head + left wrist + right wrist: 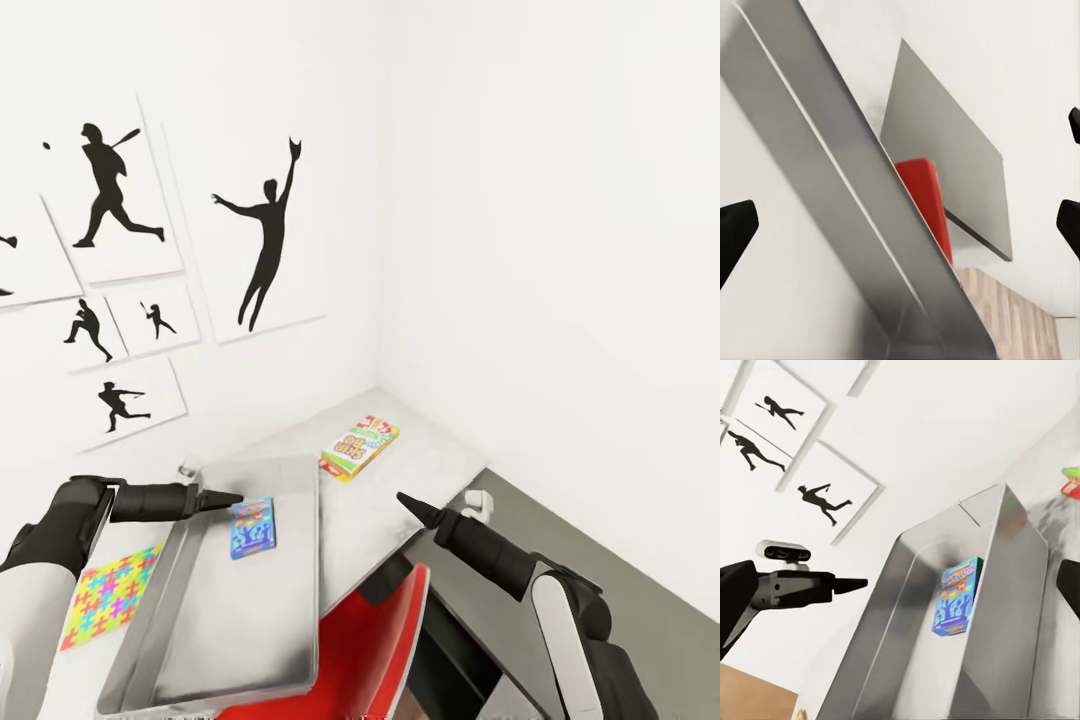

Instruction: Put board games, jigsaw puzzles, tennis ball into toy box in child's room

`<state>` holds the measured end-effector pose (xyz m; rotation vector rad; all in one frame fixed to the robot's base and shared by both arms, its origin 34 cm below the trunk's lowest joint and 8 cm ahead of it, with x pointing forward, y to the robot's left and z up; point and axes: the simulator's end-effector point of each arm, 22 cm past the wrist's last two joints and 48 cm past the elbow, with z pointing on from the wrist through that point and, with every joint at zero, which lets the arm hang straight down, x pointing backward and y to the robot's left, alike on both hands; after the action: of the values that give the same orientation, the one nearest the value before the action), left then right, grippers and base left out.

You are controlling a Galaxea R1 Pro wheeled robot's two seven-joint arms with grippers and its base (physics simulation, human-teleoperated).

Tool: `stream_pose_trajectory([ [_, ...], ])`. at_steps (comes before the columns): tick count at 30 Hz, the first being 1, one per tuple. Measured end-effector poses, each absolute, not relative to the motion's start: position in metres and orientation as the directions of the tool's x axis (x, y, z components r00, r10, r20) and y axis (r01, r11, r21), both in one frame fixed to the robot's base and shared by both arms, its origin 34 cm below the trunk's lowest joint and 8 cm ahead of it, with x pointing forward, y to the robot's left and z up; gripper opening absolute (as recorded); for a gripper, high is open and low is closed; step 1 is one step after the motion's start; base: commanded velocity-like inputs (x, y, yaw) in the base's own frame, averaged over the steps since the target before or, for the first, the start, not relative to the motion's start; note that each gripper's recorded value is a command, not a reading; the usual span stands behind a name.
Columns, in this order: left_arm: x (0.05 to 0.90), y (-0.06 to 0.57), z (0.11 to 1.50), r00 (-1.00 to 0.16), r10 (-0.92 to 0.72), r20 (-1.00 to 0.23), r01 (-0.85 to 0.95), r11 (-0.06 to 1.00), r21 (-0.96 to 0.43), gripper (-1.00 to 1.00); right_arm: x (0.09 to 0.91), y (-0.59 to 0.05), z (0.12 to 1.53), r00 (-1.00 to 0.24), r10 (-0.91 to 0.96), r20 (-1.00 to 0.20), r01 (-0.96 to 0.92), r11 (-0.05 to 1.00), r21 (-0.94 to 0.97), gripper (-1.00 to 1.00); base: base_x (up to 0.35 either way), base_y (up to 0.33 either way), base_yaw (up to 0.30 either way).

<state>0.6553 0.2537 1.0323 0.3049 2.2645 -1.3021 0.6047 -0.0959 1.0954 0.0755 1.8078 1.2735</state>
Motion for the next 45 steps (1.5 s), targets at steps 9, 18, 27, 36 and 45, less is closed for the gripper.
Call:
stream_pose_trajectory([
  [9, 0.655, 0.254, 1.040, -0.841, -0.060, -0.538, 0.436, 0.514, -0.739, 1.00, 0.603, -0.093, 1.101, -0.591, 0.501, -0.632, -0.428, 0.469, 0.773, 1.00, -0.101, 0.000, -0.134],
  [18, 0.654, 0.255, 1.047, -0.833, -0.063, -0.550, 0.445, 0.514, -0.733, 1.00, 0.602, -0.093, 1.109, -0.577, 0.503, -0.643, -0.442, 0.470, 0.764, 1.00, -0.090, 0.000, -0.134],
  [27, 0.656, 0.271, 1.067, -0.809, -0.109, -0.578, 0.458, 0.501, -0.735, 1.00, 0.602, -0.094, 1.116, -0.558, 0.509, -0.656, -0.459, 0.470, 0.754, 1.00, -0.016, 0.000, -0.134],
  [36, 0.655, 0.278, 1.081, -0.797, -0.141, -0.587, 0.460, 0.486, -0.743, 1.00, 0.600, -0.094, 1.124, -0.545, 0.512, -0.664, -0.474, 0.465, 0.748, 1.00, -0.123, 0.000, -0.107],
  [45, 0.655, 0.301, 1.097, -0.804, -0.208, -0.557, 0.407, 0.491, -0.770, 1.00, 0.599, -0.092, 1.128, -0.541, 0.507, -0.670, -0.478, 0.471, 0.742, 1.00, -0.079, 0.000, -0.010],
])
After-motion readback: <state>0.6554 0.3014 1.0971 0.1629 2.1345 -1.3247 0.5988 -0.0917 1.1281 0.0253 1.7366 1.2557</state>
